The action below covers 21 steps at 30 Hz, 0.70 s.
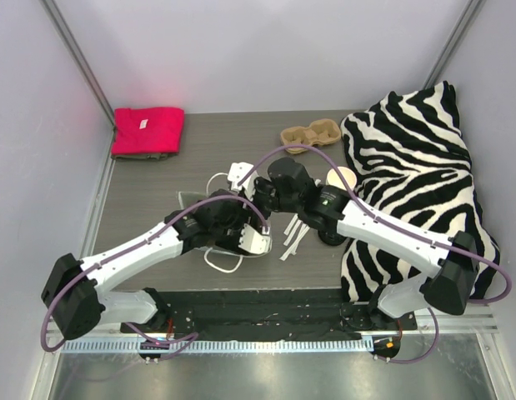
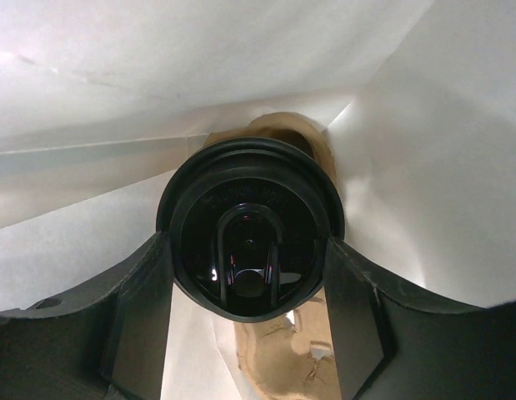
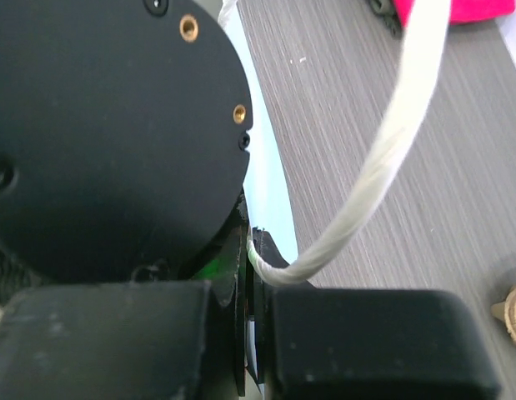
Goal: Pack the takeout coffee
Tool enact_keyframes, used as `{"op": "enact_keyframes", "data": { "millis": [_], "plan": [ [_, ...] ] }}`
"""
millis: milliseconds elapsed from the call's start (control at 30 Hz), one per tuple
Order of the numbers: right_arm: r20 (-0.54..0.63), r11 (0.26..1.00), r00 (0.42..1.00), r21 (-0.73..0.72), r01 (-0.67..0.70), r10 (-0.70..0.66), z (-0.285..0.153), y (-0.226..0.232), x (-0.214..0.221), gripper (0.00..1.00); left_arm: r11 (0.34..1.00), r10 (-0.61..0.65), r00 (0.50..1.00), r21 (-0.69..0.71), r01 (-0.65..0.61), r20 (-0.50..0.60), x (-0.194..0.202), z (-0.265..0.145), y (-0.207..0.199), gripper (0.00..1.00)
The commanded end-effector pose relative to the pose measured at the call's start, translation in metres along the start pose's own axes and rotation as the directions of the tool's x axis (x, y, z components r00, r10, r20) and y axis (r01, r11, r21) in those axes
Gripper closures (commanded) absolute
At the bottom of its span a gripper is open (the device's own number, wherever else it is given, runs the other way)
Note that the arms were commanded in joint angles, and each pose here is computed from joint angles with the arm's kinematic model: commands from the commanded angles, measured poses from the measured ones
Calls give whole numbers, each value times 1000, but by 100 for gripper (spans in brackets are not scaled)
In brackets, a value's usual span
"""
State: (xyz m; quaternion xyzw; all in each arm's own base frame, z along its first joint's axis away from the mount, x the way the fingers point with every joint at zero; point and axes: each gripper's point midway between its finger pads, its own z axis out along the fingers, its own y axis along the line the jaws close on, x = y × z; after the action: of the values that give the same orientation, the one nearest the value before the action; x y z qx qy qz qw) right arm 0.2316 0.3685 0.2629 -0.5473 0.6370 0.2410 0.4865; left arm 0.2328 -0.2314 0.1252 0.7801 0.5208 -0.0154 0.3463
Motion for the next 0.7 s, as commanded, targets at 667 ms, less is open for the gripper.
{"op": "enact_keyframes", "data": {
  "millis": [667],
  "plan": [
    [105,999,994,-18,45,-43,-5,-24,-39,99,976,-215,976,31,215,-17,12,-31,-3,20]
  ]
}}
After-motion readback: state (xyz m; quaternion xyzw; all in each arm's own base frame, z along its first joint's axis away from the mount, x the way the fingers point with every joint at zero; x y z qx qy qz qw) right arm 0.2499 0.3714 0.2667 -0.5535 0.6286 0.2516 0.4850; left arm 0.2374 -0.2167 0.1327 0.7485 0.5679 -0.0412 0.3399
